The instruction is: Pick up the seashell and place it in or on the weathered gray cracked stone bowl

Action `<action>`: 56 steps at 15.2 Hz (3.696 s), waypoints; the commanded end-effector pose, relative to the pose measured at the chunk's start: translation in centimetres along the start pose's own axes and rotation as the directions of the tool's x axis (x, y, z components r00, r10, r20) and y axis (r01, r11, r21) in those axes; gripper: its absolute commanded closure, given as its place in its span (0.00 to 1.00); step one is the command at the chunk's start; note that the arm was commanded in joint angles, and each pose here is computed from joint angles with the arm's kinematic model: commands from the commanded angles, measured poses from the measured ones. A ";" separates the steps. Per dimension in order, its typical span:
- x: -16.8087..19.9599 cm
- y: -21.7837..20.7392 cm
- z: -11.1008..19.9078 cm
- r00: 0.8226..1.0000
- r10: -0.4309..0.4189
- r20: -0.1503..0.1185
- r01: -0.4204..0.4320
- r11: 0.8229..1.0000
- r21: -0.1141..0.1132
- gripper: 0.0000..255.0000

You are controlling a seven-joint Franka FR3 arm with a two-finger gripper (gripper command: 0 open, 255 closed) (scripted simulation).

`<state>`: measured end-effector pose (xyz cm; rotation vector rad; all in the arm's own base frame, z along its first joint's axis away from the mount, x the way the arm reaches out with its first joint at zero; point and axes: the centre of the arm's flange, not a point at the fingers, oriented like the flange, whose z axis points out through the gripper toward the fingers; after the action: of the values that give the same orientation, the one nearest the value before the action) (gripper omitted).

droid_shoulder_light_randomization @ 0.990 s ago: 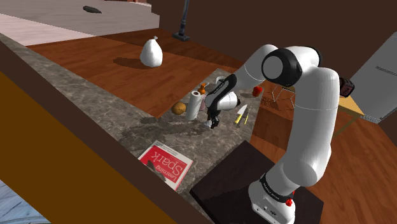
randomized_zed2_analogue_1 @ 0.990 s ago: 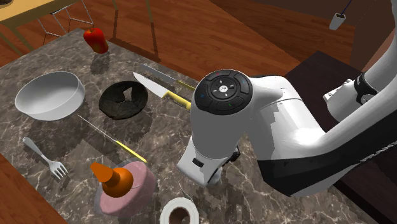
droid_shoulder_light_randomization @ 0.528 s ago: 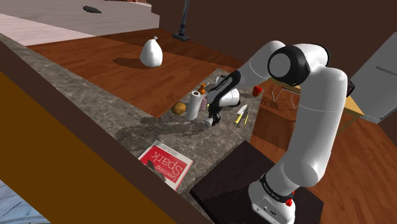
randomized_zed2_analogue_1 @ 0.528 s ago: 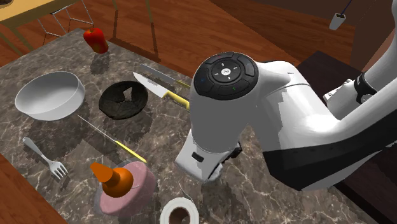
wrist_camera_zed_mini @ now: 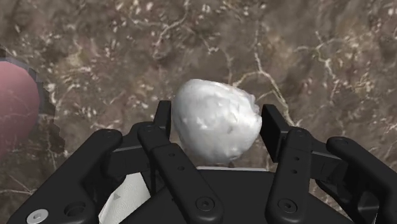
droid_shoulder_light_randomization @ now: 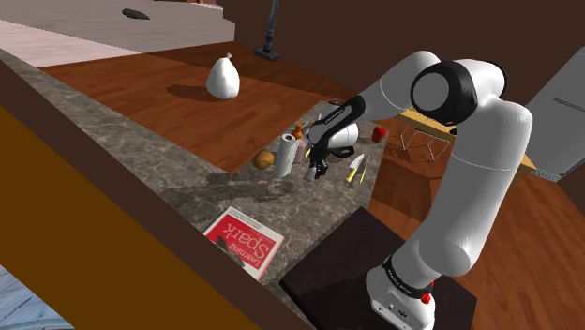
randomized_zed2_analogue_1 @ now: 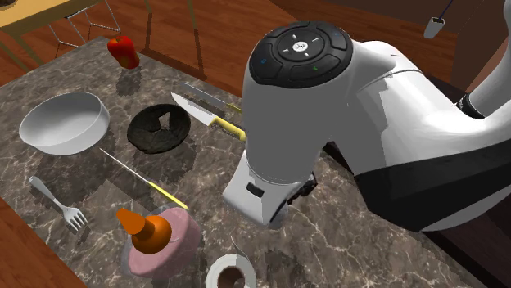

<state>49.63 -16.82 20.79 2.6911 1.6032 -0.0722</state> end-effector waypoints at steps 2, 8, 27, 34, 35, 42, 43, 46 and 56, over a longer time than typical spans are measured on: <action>-0.1 0.0 -1.7 1.000 0.000 0.000 0.000 1.000 0.000 1.00; -0.2 0.0 -4.9 1.000 0.000 0.000 0.000 1.000 0.000 1.00; -18.1 15.6 -4.6 1.000 0.000 0.000 0.000 1.000 0.000 1.00; -25.1 21.7 -4.3 1.000 0.000 0.000 0.000 1.000 0.000 1.00; -26.1 22.5 -4.3 1.000 0.000 0.000 0.000 1.000 0.000 1.00; -29.3 25.4 -2.5 1.000 0.000 0.000 0.000 1.000 0.000 1.00; -29.2 25.4 -2.0 1.000 0.000 0.000 0.000 1.000 0.000 1.00; -29.2 25.4 -0.4 1.000 0.000 0.000 0.000 1.000 0.000 1.00; -29.0 25.5 2.6 1.000 0.000 0.000 0.000 1.000 0.000 1.00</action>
<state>58.26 -54.54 19.52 2.6861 1.6017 -0.0694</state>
